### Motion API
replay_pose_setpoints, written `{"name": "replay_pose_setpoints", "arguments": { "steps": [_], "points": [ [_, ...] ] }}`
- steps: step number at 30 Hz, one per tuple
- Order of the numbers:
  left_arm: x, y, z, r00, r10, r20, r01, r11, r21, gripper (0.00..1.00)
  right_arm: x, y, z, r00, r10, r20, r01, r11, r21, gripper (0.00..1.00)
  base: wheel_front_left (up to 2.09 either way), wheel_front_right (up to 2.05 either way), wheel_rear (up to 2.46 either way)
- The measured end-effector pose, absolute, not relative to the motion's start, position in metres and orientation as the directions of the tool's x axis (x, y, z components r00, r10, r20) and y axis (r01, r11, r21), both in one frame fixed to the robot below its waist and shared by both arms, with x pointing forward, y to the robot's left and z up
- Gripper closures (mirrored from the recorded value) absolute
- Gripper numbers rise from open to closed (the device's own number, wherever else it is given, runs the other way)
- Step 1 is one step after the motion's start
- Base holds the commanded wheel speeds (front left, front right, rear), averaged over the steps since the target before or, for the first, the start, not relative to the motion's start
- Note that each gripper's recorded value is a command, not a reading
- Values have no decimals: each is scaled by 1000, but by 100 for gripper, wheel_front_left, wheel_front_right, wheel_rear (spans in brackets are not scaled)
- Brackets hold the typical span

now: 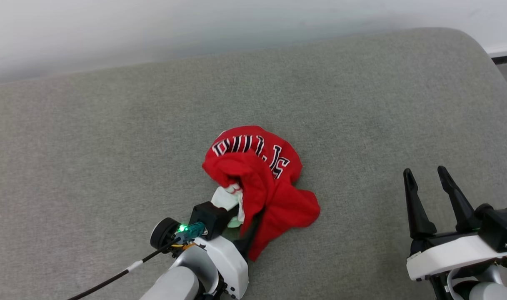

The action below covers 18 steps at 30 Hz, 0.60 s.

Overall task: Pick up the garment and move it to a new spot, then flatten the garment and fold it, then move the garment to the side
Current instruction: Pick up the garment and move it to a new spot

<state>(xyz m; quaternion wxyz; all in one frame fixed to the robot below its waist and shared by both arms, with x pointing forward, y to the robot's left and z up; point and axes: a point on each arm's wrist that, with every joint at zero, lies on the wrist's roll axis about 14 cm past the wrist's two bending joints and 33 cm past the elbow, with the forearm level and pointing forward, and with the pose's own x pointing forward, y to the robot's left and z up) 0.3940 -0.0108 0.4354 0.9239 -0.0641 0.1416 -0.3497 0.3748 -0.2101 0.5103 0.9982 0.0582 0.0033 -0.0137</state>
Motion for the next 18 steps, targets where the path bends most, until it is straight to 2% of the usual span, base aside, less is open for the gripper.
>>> {"name": "replay_pose_setpoints", "arguments": {
  "steps": [11,18],
  "points": [
    [394,12,517,823,-567,36,567,814,-126,0,367,-196,531,999,19,46,-24,993,118,0,0,0,0],
    [389,71,543,925,-362,116,372,925,-81,0,357,-178,545,994,73,80,-82,990,117,0,0,0,0]
  ]
}}
